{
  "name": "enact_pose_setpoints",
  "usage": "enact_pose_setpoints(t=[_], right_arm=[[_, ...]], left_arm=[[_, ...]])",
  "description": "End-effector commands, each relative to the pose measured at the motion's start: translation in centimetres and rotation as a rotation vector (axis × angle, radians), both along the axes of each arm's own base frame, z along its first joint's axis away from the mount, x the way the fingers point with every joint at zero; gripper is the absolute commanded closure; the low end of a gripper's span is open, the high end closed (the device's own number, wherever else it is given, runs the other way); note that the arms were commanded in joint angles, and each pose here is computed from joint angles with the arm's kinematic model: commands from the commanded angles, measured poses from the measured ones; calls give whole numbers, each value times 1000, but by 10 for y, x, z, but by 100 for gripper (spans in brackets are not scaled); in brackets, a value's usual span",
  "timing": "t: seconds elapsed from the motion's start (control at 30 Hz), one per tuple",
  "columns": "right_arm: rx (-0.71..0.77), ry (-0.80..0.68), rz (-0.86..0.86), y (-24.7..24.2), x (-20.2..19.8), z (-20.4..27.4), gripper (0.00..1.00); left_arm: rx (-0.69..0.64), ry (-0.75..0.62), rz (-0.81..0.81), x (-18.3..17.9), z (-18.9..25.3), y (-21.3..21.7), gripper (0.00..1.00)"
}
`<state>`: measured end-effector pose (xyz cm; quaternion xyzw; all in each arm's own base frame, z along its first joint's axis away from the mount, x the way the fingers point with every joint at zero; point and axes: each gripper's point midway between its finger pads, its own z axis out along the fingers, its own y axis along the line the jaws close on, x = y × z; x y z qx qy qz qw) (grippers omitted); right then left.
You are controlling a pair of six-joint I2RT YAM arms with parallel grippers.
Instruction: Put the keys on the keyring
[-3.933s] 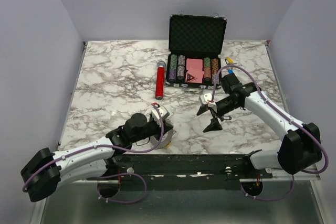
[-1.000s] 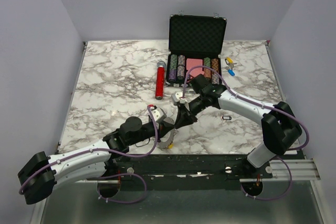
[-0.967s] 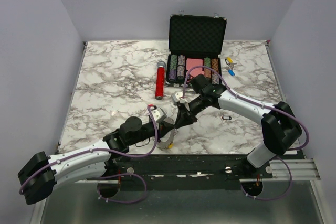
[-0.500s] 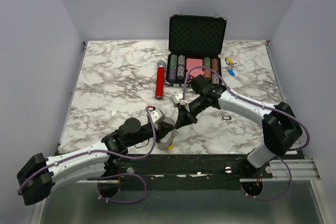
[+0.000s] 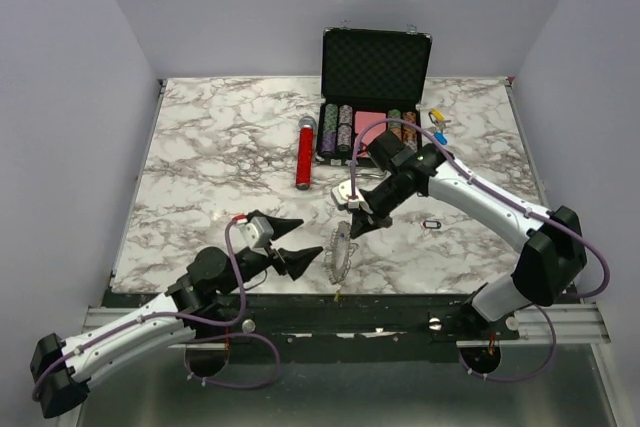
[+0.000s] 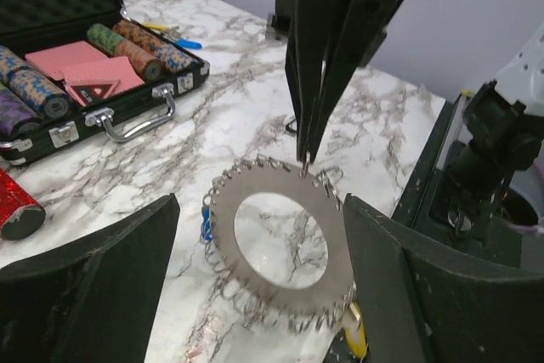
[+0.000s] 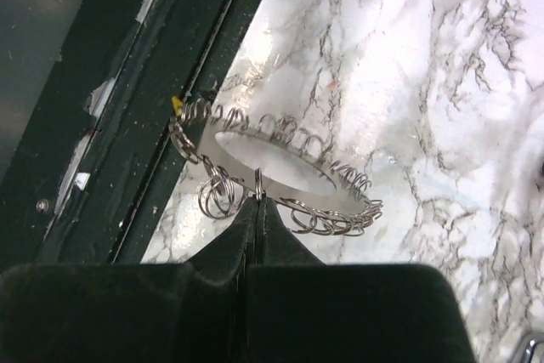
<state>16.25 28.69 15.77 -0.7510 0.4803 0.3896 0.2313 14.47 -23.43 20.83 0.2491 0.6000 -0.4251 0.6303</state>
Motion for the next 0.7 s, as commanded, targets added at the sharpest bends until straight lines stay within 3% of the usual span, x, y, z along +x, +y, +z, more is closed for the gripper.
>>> enact_pose_setpoints(t=[0.0,0.17,0.67], right_arm=[[-117,-68,11,-21,-1,9,99],[-117,-83,-5,-22,-2,16,99],[-65,-23,-29,-12,-7,27,98]], left_arm=[[88,-54,-123,-11,-9,-21,18],[203,-88,-160,-3,-9,-43,19],[171,-99,-221,-1,-9,-77,32]])
